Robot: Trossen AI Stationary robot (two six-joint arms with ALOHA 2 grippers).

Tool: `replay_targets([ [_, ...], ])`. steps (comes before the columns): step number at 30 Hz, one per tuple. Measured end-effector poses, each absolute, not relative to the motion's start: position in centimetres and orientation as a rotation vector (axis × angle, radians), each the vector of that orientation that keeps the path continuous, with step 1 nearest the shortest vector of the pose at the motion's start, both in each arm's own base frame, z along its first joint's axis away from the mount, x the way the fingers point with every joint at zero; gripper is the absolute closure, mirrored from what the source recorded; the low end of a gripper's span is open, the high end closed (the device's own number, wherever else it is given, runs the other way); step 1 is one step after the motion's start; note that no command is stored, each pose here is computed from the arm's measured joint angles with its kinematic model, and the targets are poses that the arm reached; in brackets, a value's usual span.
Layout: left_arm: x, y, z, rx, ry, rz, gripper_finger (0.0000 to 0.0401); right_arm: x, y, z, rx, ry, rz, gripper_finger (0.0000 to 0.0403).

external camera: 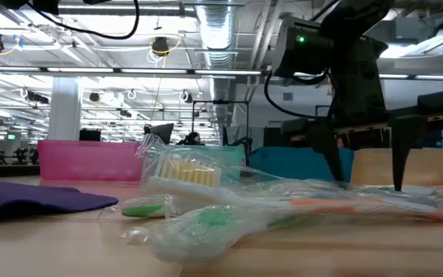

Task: Pick & Place Toothbrushes
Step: Put the green toothbrush into the orange bin

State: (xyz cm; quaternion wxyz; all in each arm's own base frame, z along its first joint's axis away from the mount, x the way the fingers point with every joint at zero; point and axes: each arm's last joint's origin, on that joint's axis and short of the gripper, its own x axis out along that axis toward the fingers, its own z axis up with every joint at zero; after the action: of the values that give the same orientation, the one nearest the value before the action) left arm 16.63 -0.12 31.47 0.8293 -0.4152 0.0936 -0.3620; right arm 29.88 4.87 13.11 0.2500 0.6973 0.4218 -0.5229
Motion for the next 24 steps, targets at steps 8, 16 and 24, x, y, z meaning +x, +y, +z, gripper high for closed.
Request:
replay_targets([
  [8, 16.66, -0.10, 31.48, -0.888, 0.193, -0.757, 0.0197, 29.78, 4.98, 12.87, 1.902, 1.140, -1.411, 0.0212],
  [16, 16.69, -0.07, 31.48, -0.891, 0.187, -0.746, 0.0197, 29.83, 5.27, 12.82, 1.798, 1.184, -1.294, 0.0381],
  [24, 16.68, -0.07, 31.48, -0.894, 0.188, -0.746, 0.0197, 29.54, 5.89, 12.79, 1.718, 1.240, -1.241, 0.0389],
])
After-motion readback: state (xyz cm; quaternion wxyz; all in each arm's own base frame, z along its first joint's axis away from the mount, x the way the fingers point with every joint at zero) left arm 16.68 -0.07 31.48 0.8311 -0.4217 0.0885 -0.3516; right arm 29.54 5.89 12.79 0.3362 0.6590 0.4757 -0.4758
